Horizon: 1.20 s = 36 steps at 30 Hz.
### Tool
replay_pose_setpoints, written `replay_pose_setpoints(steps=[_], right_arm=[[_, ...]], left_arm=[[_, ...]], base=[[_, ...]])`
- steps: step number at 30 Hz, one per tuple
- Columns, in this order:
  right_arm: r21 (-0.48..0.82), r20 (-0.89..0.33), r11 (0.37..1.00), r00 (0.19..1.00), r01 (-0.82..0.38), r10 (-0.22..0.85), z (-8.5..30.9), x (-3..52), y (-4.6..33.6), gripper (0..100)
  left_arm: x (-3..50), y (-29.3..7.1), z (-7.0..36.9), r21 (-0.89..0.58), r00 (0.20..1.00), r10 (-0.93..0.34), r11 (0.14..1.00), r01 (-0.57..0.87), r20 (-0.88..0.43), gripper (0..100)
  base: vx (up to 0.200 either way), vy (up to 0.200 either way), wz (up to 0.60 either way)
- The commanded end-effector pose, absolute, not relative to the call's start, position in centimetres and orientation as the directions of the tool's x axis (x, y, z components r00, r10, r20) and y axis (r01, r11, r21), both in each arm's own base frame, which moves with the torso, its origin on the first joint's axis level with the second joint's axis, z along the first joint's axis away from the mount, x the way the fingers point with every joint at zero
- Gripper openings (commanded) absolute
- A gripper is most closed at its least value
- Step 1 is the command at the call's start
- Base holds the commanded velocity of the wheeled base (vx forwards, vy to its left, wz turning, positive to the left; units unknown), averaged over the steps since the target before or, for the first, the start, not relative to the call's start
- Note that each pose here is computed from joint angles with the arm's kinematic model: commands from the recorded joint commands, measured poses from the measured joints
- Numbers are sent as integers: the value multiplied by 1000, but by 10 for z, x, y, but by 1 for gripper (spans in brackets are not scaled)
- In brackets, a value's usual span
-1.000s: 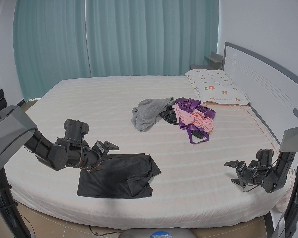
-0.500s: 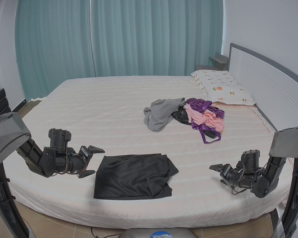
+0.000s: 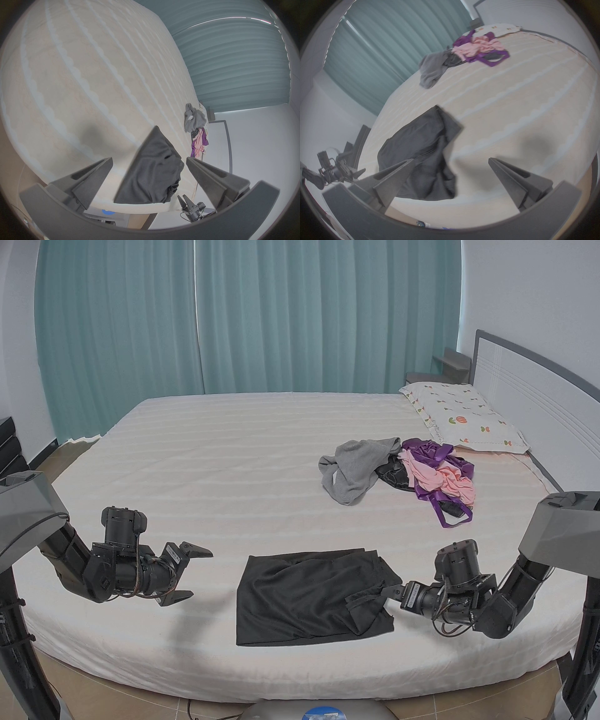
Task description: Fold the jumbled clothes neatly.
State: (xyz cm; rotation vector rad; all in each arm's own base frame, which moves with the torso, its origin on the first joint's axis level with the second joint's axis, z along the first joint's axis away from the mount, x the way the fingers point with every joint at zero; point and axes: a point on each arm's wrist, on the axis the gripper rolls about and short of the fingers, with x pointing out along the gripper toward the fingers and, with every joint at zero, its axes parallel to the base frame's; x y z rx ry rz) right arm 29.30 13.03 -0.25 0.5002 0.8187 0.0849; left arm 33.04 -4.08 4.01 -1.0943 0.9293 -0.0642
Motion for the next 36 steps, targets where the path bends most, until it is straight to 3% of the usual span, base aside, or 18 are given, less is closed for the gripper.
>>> replay_pose_setpoints(steps=[1, 7, 18, 26, 36], right_arm=[[435, -661, 899, 695, 48, 283, 9, 301, 161, 100], [303, -707, 953, 678, 30, 203, 0, 311, 178, 100], [223, -744, 975, 646, -2, 171, -13, 314, 188, 100], [143, -757, 990, 644, -9, 115, -15, 311, 184, 100], [75, -806, 996, 591, 42, 35, 1, 293, 147, 100]], left_arm=[[330, -41, 37, -776, 630, -471, 498, -387, -617, 100], [330, -43, 36, -773, 627, -472, 503, -386, -620, 100], [329, -43, 35, -773, 626, -472, 503, -387, -621, 100], [329, -43, 35, -770, 625, -472, 514, -378, -622, 100], [328, -43, 34, -768, 623, -472, 517, -378, -624, 100]], base=[[0, 0, 0], [0, 0, 0], [0, 0, 0], [0, 0, 0], [0, 0, 0]])
